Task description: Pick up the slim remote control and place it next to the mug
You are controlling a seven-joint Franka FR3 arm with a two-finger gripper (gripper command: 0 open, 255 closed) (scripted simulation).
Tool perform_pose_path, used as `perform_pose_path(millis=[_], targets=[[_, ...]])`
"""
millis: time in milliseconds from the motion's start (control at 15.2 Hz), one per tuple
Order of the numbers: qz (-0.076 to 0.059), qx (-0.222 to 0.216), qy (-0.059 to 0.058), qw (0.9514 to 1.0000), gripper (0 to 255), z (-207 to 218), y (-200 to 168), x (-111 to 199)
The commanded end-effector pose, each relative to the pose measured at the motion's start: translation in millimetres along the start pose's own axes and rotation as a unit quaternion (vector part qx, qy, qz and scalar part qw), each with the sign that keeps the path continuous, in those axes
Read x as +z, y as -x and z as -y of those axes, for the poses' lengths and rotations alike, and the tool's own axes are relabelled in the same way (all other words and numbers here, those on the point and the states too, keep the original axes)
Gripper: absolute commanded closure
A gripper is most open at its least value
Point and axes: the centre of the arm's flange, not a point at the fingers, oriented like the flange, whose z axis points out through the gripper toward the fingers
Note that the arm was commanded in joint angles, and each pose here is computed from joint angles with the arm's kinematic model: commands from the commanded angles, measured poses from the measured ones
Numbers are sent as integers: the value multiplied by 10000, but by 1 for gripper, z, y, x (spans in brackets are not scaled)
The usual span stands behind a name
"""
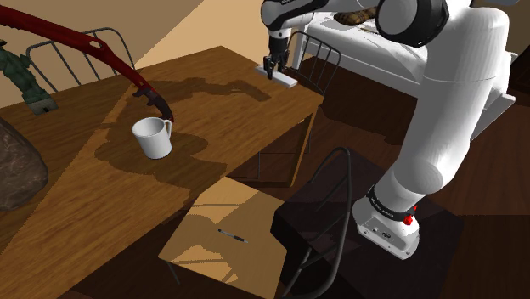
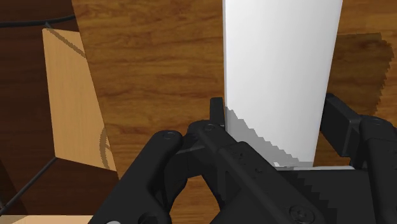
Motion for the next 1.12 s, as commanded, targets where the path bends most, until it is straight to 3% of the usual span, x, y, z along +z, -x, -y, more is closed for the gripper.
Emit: perform_pose_path(millis=[0, 1056], targets=[[0, 0, 0, 10000, 255, -1, 1, -12], [0, 0, 0, 10000, 255, -2, 2, -96]])
